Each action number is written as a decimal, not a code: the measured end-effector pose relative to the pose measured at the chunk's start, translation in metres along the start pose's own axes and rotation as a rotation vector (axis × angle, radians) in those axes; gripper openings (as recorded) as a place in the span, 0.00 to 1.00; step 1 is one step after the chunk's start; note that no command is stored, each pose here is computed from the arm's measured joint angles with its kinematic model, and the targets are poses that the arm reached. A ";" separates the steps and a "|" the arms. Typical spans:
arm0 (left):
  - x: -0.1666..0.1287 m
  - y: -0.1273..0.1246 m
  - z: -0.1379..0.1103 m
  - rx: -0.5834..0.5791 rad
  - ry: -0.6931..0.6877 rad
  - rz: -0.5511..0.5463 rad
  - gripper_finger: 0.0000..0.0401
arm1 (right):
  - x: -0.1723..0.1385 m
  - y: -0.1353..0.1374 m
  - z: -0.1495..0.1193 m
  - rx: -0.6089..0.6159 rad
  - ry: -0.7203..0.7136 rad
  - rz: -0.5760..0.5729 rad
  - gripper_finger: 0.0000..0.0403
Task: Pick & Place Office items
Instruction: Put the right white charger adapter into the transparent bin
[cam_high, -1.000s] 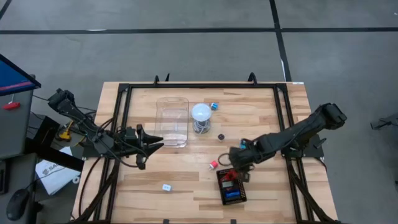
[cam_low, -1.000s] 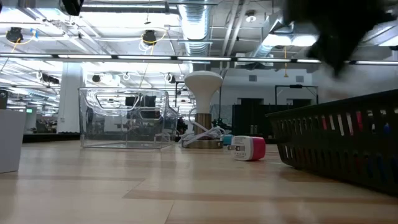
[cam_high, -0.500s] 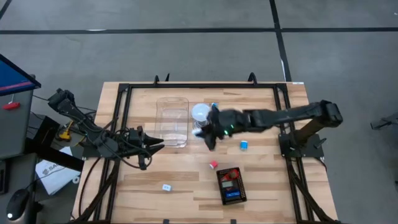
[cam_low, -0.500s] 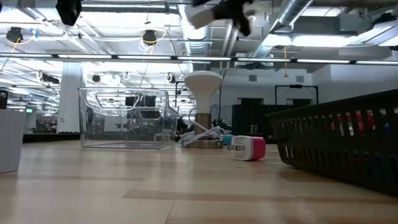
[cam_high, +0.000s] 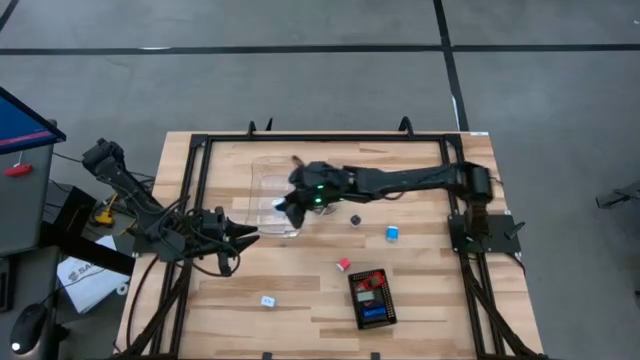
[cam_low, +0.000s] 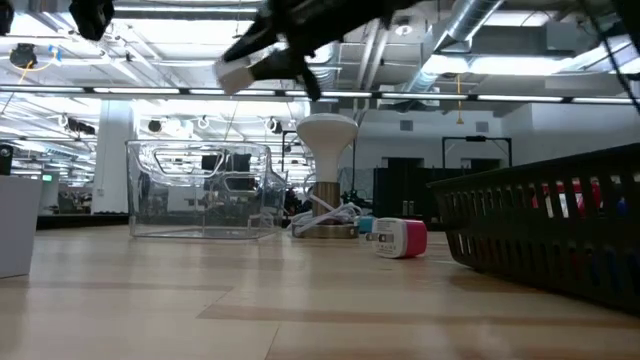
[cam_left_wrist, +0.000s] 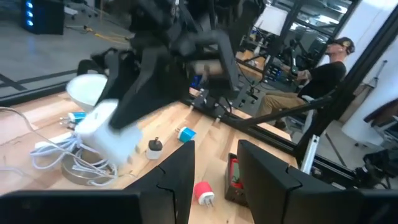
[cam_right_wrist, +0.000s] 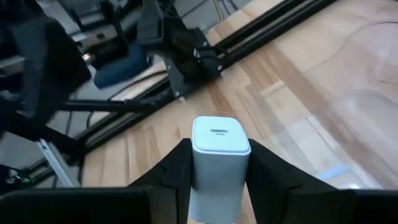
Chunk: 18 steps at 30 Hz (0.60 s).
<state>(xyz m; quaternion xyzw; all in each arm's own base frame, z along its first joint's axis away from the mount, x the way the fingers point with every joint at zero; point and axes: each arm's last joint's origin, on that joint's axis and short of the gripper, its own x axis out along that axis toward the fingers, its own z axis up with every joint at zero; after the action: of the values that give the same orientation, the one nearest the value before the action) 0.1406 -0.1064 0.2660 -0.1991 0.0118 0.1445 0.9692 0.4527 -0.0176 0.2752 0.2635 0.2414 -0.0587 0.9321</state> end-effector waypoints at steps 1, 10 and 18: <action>-0.001 0.000 0.000 -0.003 -0.002 0.001 0.29 | 0.007 0.001 0.002 -0.011 0.027 -0.014 0.27; -0.007 -0.002 -0.001 -0.014 -0.022 0.022 0.29 | 0.046 0.007 0.008 -0.104 0.201 -0.117 0.27; -0.008 -0.002 -0.002 -0.004 -0.022 0.028 0.29 | 0.059 -0.001 0.002 -0.131 0.244 -0.170 0.27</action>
<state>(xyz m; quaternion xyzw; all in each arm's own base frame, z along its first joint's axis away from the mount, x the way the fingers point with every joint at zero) 0.1336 -0.1111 0.2658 -0.1993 0.0035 0.1602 0.9667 0.5049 -0.0184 0.2478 0.1859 0.3778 -0.0891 0.9027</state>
